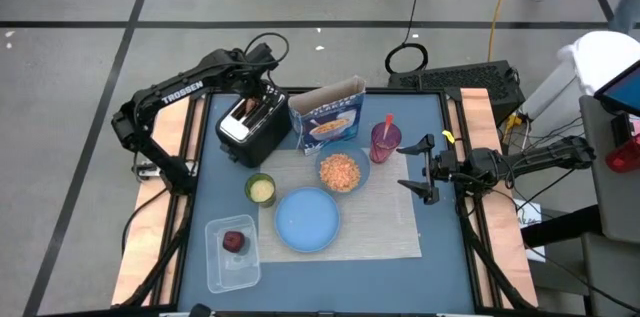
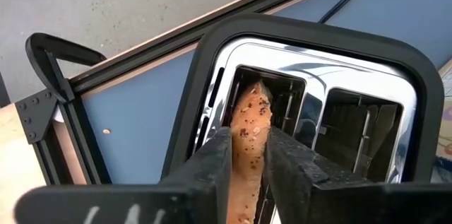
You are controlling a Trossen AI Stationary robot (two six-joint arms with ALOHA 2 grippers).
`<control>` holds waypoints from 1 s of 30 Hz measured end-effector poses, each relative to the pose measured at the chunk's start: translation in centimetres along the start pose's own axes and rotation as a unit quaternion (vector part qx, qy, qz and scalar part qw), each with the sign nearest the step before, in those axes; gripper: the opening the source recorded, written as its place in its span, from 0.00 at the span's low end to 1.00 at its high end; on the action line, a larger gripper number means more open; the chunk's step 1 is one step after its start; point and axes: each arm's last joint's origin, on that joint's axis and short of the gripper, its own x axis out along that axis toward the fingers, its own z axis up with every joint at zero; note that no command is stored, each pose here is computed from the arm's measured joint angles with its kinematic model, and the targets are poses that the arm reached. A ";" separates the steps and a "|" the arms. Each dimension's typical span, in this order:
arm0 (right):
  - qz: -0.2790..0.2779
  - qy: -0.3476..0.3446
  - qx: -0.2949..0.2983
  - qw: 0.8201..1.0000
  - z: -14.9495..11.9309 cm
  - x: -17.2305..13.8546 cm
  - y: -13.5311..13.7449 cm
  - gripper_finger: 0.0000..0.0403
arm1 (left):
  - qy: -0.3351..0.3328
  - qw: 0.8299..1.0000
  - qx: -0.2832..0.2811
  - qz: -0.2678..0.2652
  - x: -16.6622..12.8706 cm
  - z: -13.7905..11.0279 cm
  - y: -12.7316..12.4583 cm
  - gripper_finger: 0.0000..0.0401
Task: Arrange a breakfast setting
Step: Put the toasted bagel on the blue plate
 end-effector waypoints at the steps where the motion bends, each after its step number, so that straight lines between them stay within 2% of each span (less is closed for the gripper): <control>1: 0.000 0.000 0.000 1.000 0.0 0.0 0.0 0.98 | 0.000 1.000 0.000 0.000 0.0 0.0 0.0 0.19; 13: 0.000 0.000 0.000 1.000 0.0 0.0 0.0 0.98 | -0.004 1.000 0.026 -0.002 -0.3 0.0 0.1 0.17; 30: 0.000 0.000 0.000 1.000 0.0 0.0 0.0 0.98 | -0.017 0.999 0.039 -0.009 -3.6 0.7 0.4 0.11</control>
